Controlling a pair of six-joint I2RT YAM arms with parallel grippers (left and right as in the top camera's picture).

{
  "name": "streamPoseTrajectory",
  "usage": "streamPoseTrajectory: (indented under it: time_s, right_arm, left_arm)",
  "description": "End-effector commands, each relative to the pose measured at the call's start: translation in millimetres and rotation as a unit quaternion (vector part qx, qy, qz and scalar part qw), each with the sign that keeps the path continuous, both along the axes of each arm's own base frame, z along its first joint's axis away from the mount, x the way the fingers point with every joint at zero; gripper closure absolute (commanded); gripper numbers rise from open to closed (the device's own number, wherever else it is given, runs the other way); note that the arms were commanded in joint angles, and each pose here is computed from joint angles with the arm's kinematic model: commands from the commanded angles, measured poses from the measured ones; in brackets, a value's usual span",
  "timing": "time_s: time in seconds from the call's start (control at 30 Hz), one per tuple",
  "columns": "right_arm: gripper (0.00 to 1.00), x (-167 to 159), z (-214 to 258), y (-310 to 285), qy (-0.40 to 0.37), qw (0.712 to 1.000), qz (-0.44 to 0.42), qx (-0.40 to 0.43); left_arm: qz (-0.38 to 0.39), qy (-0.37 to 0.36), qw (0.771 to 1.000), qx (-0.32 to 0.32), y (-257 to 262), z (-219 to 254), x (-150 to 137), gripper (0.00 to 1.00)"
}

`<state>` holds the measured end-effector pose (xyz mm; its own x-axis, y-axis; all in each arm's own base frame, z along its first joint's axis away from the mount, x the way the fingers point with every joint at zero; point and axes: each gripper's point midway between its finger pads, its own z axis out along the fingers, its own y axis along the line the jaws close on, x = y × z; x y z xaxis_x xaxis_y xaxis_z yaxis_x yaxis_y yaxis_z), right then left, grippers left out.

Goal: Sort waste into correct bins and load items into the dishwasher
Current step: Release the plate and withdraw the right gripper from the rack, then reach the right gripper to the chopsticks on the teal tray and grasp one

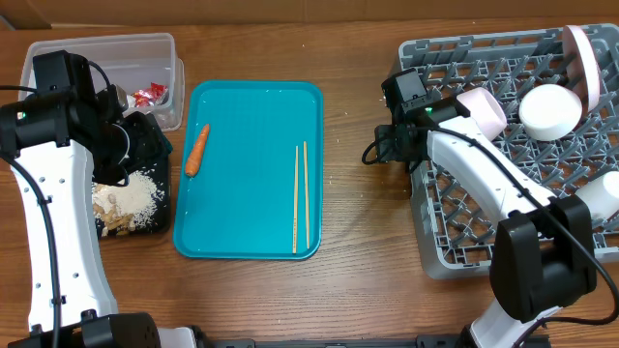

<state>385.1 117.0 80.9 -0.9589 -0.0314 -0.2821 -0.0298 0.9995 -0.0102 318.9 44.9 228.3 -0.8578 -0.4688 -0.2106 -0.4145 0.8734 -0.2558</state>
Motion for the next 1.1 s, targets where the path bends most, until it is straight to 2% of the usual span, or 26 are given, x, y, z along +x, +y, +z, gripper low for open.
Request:
streamPoseTrajectory:
  time_s: [0.0,0.17,0.3,0.4,0.47,0.67,0.83,0.97,1.07]
  right_arm:
    - [0.38,19,63,-17,-0.085,0.996,-0.032,-0.001]
    - [0.35,1,112,-21,-0.123,0.992,-0.031,0.019]
    - [0.34,-31,105,2,-0.054,0.995,0.005,0.085]
    - [0.33,-61,96,46,0.01,0.98,0.085,0.179]
    - [0.3,-73,93,63,0.027,0.973,0.11,0.203]
    - [0.26,-90,79,124,0.036,0.961,0.175,0.21]
    - [0.31,-98,46,159,0.059,0.961,0.193,0.189]
    - [0.32,-109,13,181,0.086,0.965,0.19,0.162]
    - [0.32,-109,-7,196,0.072,0.974,0.166,0.135]
  left_arm:
    - [-0.012,0.003,1.0,0.003,-2,-2,0,0.34]
    - [-0.013,0.003,1.0,0.003,-2,-2,0,0.34]
    - [-0.012,0.002,1.0,0.003,-2,-2,0,0.34]
    - [-0.012,0.002,1.0,0.003,-2,-2,0,0.33]
    - [-0.012,0.002,1.0,0.003,-2,-2,0,0.33]
    - [-0.012,0.002,1.0,0.003,-2,-2,0,0.3]
    - [-0.013,0.002,1.0,0.003,-2,-2,0,0.28]
    - [-0.013,0.002,1.0,0.003,-2,-2,0,0.27]
    - [-0.013,0.0,1.0,0.003,-2,-2,1,0.27]
